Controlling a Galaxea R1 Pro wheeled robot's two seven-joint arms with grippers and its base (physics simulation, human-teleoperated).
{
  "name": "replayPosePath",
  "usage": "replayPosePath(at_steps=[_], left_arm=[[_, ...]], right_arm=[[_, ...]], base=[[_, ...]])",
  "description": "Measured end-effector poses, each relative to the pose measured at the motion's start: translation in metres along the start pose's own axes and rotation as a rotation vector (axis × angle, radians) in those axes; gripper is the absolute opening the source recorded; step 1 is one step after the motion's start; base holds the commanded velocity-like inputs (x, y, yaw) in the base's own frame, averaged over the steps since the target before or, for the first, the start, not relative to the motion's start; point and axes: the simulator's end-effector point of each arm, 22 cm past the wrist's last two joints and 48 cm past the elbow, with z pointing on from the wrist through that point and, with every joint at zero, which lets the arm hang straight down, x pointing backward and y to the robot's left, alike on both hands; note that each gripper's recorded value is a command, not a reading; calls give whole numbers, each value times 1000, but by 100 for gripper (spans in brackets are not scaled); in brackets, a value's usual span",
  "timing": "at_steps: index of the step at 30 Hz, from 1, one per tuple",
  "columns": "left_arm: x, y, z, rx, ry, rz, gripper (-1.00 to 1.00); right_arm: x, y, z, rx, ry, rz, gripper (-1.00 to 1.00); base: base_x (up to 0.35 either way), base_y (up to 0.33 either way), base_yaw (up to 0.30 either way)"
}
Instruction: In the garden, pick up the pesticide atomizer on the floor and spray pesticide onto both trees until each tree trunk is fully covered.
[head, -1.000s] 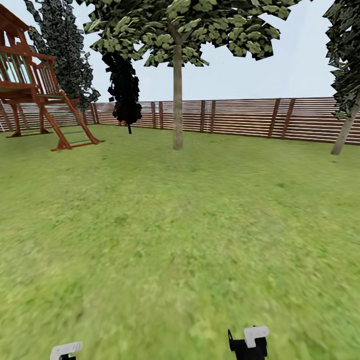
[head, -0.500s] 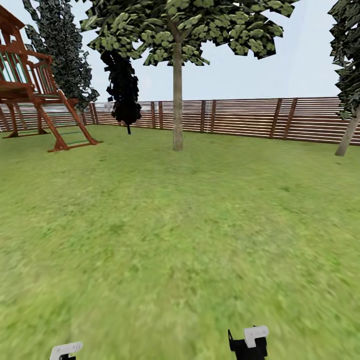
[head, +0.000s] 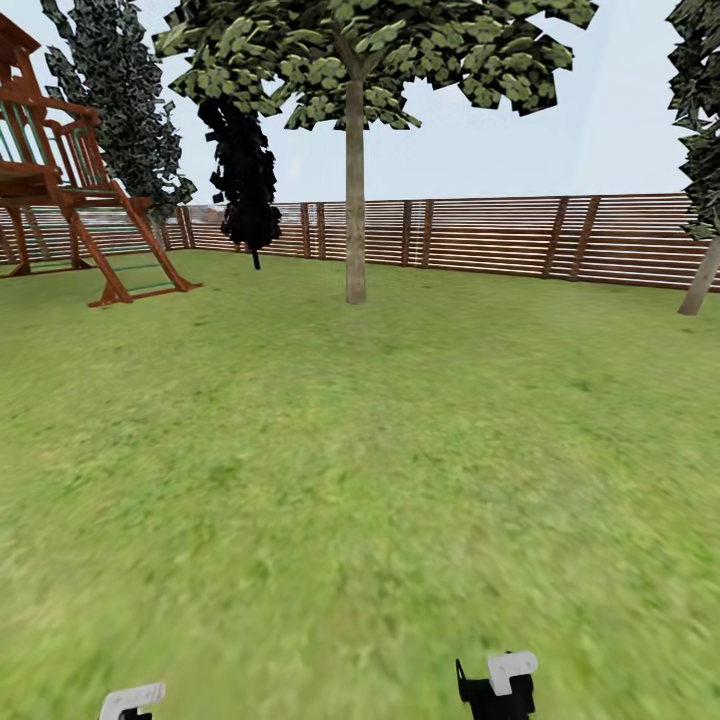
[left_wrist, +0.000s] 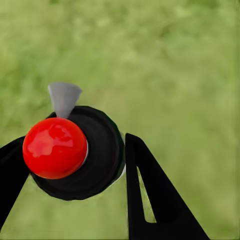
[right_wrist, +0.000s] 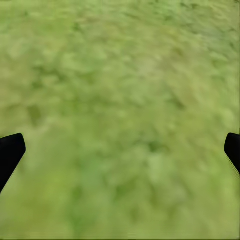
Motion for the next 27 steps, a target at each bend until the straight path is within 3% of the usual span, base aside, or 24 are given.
replayPosePath(at_steps=[27], left_arm=[[0, 0, 0, 0, 0, 0, -100]], right_arm=[[1, -4, 0, 2, 2, -5, 100]], base=[[336, 0, 0]])
